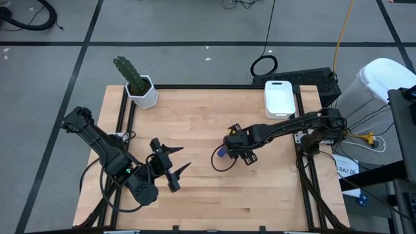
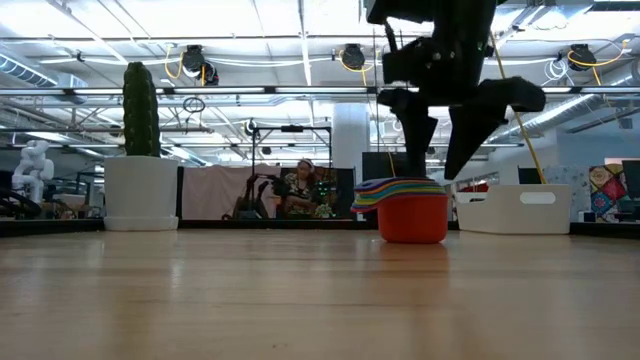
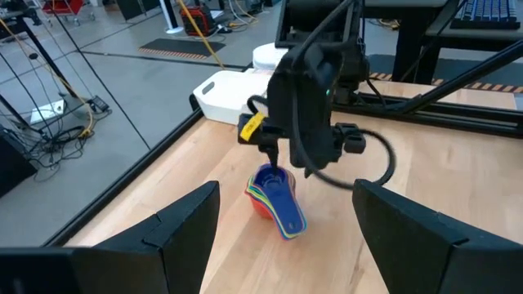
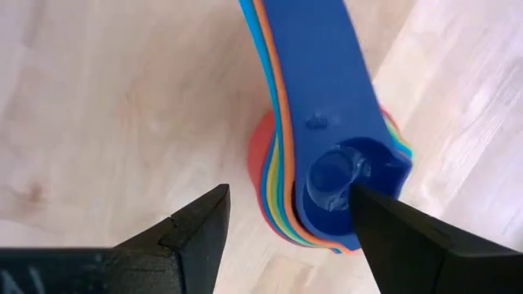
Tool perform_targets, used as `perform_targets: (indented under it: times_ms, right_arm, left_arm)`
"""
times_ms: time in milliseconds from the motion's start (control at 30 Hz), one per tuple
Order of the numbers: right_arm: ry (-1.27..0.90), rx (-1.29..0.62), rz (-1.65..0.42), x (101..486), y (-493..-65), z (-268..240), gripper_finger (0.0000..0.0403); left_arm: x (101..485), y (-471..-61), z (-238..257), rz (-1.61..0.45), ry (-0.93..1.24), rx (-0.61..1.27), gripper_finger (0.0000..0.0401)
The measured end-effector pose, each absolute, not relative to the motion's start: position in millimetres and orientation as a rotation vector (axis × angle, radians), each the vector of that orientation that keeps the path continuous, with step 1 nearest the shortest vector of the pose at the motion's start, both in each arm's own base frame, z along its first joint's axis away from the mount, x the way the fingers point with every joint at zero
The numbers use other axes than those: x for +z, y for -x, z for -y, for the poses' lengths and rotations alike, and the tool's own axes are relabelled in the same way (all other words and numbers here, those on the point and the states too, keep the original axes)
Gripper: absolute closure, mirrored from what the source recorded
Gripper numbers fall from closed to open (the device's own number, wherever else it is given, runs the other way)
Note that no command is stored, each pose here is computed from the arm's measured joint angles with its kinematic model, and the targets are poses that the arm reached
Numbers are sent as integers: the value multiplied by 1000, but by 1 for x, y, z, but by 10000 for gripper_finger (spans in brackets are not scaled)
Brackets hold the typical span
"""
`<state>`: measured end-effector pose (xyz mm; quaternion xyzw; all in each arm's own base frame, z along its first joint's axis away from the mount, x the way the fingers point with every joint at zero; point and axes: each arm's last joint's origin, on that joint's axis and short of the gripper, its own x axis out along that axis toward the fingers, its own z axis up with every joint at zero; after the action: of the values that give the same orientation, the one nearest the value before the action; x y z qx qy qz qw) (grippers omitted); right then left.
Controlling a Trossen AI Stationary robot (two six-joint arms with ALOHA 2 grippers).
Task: Nest measuring cups in basket
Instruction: Adjust the stacked measuring cups on the table
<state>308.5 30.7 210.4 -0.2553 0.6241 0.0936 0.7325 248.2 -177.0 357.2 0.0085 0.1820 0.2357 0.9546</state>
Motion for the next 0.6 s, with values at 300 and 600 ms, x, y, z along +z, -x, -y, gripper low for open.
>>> perform_targets:
  times_ms: [300,600]
  right_arm:
    - [662,205,-1250,226,-314,-47,161]
    - [729,256,-1174,234,-345,-61,161]
  left_arm:
    - [357,-248,177,-369,-15,479,119]
    - [357,-249,178,-385,7,452,119]
